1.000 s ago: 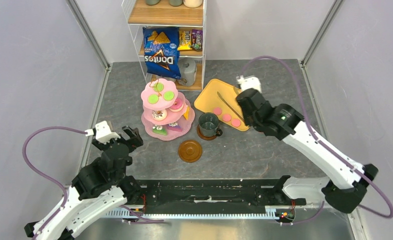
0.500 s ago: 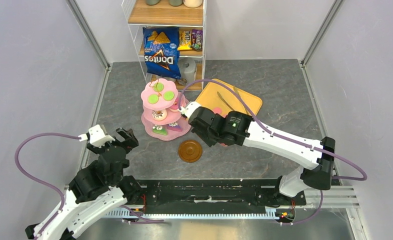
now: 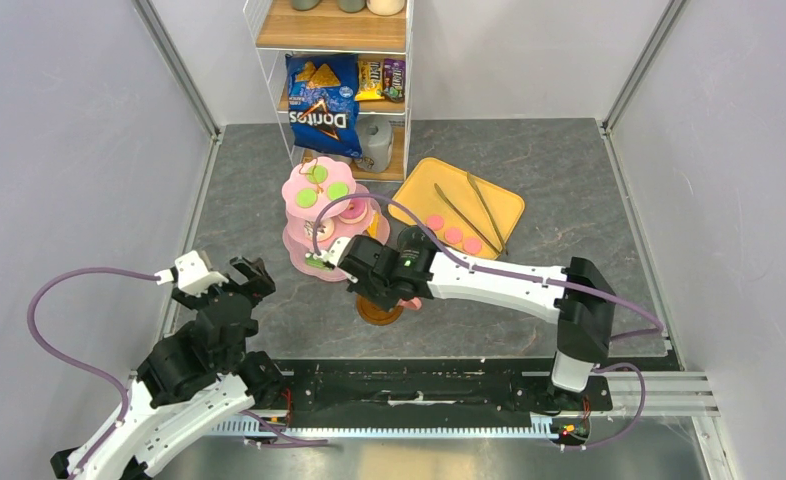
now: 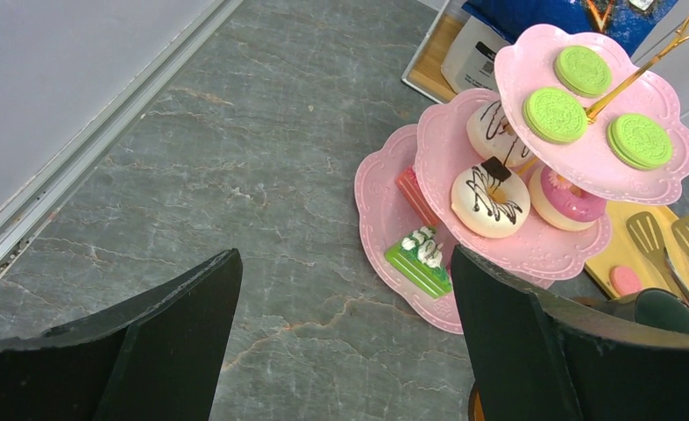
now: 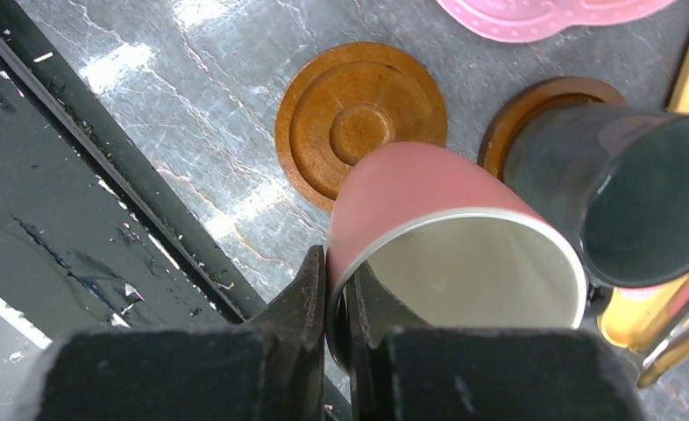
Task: Serve the afternoon tea
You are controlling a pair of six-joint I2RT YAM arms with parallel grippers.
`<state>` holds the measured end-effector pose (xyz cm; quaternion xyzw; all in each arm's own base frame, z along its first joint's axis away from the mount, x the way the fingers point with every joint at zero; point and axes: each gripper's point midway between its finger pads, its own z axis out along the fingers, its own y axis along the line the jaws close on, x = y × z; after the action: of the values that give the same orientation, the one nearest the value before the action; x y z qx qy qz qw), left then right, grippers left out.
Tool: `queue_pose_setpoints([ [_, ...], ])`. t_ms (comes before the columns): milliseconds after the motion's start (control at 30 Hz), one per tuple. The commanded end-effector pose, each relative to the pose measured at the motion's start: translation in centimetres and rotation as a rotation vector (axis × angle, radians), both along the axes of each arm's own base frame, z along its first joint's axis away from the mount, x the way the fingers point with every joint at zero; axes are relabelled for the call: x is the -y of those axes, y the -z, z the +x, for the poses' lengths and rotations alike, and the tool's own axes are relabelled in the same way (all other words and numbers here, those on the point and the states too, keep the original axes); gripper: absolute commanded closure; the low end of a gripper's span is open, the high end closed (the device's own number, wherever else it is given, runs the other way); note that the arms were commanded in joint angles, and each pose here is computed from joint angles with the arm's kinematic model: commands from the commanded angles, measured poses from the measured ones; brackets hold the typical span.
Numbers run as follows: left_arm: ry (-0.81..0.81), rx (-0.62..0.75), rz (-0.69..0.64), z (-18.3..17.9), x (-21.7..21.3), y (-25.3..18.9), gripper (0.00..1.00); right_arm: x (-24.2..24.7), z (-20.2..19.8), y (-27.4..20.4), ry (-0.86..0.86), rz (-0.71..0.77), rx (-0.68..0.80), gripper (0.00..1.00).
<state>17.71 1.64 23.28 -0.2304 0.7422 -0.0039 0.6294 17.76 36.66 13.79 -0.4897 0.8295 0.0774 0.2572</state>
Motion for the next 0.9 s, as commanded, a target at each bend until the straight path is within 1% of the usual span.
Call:
queue_pose_setpoints([
  [0, -0.052, 0.045, -0.049, -0.1, -0.8, -0.9, 0.04, -3.1, 0.8, -1.5, -0.076, 0.099, 0.05, 1.0],
  [300, -0.054, 0.047, -0.051, -0.1, -0.8, -1.0, 0.05, -4.0, 0.4, 1.2, -0.144, 0.072, 0.009, 1.0],
  [733, -0.059, 0.049, -0.051, -0.1, -0.8, -1.0, 0.04, -3.9, 0.4, 3.8, -0.163, 0.007, -0.012, 1.0],
  [867, -0.062, 0.047, -0.048, -0.1, -0.8, -1.0, 0.04, -3.7, 0.5, 4.3, -0.16, -0.01, -0.008, 0.94],
])
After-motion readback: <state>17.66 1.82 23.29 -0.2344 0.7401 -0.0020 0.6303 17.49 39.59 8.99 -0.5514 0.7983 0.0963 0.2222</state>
